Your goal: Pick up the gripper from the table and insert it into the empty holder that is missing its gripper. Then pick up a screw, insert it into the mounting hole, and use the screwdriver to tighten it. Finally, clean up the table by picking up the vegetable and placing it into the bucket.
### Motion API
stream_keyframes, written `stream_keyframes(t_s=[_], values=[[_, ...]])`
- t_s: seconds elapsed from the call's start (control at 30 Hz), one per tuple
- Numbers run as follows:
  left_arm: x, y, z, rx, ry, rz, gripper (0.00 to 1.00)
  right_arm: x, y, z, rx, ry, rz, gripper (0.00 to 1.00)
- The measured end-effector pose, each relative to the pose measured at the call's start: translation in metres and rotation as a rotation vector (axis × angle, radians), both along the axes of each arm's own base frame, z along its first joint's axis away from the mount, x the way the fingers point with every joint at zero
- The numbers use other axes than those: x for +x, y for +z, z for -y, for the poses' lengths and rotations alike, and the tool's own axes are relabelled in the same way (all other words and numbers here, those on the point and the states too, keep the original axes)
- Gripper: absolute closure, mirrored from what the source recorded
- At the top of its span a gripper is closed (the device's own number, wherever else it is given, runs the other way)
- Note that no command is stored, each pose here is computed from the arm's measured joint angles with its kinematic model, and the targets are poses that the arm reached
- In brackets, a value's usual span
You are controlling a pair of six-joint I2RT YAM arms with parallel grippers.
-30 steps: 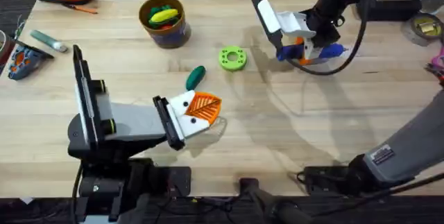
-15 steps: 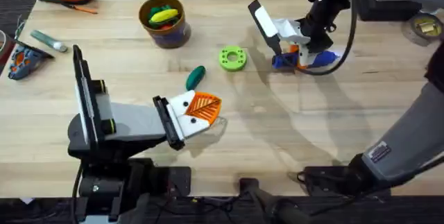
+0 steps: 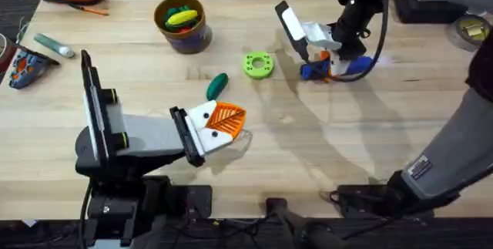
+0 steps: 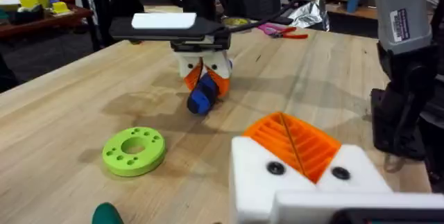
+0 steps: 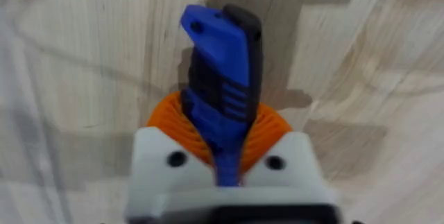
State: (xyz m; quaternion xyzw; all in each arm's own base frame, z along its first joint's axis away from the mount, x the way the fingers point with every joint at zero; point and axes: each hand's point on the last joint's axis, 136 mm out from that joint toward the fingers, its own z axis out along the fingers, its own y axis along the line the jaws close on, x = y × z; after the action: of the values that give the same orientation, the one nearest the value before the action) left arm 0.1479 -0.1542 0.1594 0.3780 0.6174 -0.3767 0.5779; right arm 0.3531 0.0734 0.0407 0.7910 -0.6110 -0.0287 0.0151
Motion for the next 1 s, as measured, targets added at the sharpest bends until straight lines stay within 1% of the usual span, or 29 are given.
stream_keyframes(t_s=[0.1, 0.13, 0.17, 0.2, 0.23, 0.53, 0.63, 0.8, 0.9, 1.0], values=[[0.000, 0.000, 0.000, 0.000, 0.000, 0.000, 0.987, -0.001, 0.000, 0.000, 0.002, -0.017, -0.005, 0.466], [0.000, 0.000, 0.000, 0.000, 0.000, 0.000, 0.987, -0.001, 0.000, -0.001, 0.003, -0.018, -0.003, 0.337], [0.000, 0.000, 0.000, 0.000, 0.000, 0.000, 0.987, 0.000, 0.000, -0.001, 0.004, -0.024, -0.001, 0.177], [0.000, 0.000, 0.000, 0.000, 0.000, 0.000, 0.987, 0.000, 0.000, -0.001, 0.005, -0.026, -0.001, 0.057], [0.000, 0.000, 0.000, 0.000, 0.000, 0.000, 0.987, 0.000, 0.000, -0.001, 0.005, -0.026, -0.002, 0.020], [0.000, 0.000, 0.000, 0.000, 0.000, 0.000, 0.987, 0.001, 0.001, 0.000, -0.003, -0.055, 0.003, 0.008], [0.000, 0.000, 0.000, 0.000, 0.000, 0.000, 0.987, 0.002, 0.009, -0.001, 0.000, -0.078, 0.024, 0.008], [0.000, 0.000, 0.000, 0.000, 0.000, 0.000, 0.987, 0.005, 0.042, -0.009, 0.030, -0.118, 0.112, 0.008], [0.000, 0.000, 0.000, 0.000, 0.000, 0.000, 0.987, 0.004, 0.070, -0.017, 0.076, -0.140, 0.180, 0.008], [0.000, 0.000, 0.000, 0.000, 0.000, 0.000, 0.987, 0.006, 0.103, -0.026, 0.138, -0.195, 0.259, 0.008]])
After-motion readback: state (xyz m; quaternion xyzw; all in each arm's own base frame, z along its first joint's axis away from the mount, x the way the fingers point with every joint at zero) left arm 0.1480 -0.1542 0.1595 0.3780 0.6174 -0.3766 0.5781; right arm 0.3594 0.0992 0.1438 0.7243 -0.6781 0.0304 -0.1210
